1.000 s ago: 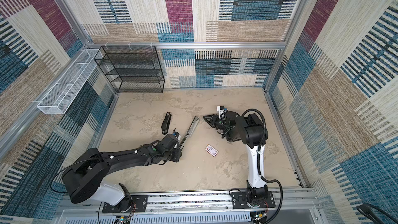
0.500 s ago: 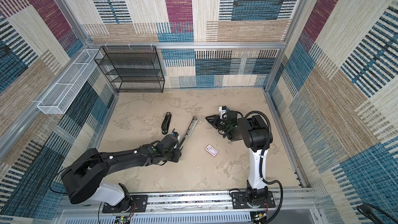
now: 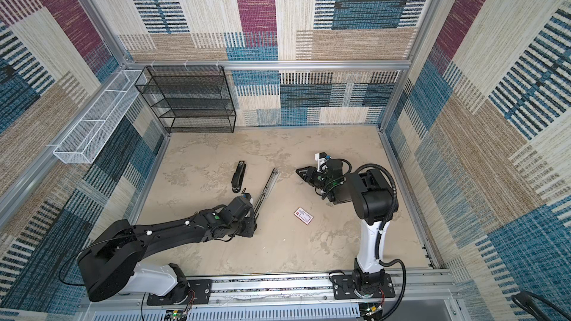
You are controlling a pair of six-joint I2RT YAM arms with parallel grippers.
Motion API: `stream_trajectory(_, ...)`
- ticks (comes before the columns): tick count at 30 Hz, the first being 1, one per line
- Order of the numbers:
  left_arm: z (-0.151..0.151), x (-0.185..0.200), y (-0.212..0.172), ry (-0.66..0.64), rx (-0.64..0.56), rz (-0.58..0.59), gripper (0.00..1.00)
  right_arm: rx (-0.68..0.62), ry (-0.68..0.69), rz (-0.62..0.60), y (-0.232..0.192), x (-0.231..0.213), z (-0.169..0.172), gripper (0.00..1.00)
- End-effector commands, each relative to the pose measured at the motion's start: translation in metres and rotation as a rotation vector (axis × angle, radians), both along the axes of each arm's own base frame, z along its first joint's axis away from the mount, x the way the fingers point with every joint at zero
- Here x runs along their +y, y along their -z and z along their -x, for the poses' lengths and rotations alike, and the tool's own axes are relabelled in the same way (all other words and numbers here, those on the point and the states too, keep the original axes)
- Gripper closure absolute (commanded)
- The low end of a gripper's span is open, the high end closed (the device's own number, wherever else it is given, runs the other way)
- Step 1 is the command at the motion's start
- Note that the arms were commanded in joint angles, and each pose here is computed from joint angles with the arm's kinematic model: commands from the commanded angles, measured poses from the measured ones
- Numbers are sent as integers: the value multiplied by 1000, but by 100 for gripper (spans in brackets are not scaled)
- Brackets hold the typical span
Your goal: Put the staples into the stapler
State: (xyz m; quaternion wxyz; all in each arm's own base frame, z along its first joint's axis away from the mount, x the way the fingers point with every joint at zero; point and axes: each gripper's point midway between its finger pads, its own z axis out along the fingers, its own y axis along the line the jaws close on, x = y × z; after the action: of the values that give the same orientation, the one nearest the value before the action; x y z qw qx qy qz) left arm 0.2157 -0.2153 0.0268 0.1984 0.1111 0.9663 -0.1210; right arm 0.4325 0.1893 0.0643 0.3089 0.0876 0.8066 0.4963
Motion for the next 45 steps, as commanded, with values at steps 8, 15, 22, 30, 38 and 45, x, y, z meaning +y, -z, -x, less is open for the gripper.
stream_trajectory(8,-9,-30,-7,85,32,28,46,-37,-26,50,-16,-3,18,61)
stream_trajectory(15,-7,-69,-7,170,94,113,50,-13,-14,128,-15,-13,35,59)
stream_trajectory(22,-25,-127,-28,262,70,215,49,3,2,188,-14,-22,51,50)
stream_trajectory(30,-61,-175,-39,310,9,260,48,-10,48,220,-26,-35,61,36)
stream_trajectory(38,-73,-178,-59,322,-41,227,48,-38,106,245,-45,-52,67,35)
stream_trajectory(45,-93,-130,-80,263,-117,76,47,-49,45,215,-55,-44,86,41)
